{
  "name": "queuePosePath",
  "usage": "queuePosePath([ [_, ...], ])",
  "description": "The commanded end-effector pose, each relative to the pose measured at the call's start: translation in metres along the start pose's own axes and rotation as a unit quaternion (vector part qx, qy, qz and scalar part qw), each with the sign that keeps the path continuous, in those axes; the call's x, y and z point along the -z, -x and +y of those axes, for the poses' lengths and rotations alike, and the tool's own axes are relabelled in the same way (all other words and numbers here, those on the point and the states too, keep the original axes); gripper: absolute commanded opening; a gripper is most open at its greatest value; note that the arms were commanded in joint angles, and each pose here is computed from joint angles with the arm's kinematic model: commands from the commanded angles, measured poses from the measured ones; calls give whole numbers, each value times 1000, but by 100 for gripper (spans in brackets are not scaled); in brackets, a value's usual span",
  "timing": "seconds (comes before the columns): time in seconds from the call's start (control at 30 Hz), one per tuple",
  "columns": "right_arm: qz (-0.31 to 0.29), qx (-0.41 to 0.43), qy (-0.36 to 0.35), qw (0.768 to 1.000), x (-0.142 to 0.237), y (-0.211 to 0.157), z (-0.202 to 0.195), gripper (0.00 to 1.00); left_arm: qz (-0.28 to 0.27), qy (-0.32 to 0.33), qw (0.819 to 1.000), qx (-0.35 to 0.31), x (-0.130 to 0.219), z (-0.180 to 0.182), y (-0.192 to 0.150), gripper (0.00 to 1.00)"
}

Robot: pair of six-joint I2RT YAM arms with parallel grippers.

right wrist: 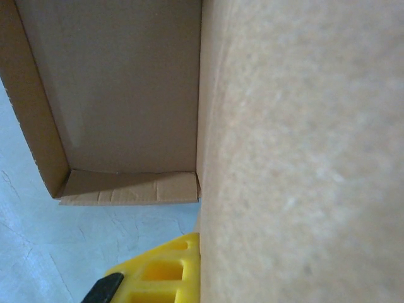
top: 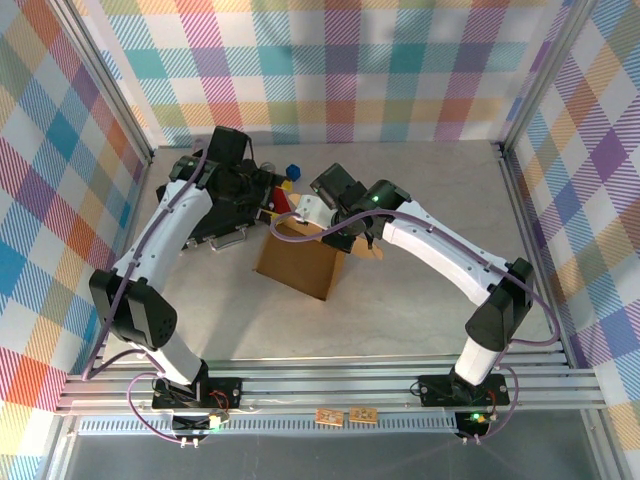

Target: Fold the paper box

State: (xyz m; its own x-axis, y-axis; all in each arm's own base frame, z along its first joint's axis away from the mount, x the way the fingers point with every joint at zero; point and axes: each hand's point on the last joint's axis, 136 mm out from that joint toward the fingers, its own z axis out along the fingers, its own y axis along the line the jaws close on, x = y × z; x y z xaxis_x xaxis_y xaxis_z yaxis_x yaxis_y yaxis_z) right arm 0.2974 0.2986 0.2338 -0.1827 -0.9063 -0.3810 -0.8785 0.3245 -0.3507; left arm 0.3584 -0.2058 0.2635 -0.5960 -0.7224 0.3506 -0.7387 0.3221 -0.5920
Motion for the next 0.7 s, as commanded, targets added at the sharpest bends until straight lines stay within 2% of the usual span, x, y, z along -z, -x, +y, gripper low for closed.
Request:
queuePosePath([
  [0.0,-6,0,-13,1000,-2,4,-7,0,20,-5,1000,22,5,2,-12,61],
  [0.17,-6,-1,-15,1000,-3,5,-8,0,25,-5,999,25,5,3,-14,62],
  [0.67,-20,-2,-7,1000,0,14,-8,0,57,-9,996,62,-30,5,-18,63],
])
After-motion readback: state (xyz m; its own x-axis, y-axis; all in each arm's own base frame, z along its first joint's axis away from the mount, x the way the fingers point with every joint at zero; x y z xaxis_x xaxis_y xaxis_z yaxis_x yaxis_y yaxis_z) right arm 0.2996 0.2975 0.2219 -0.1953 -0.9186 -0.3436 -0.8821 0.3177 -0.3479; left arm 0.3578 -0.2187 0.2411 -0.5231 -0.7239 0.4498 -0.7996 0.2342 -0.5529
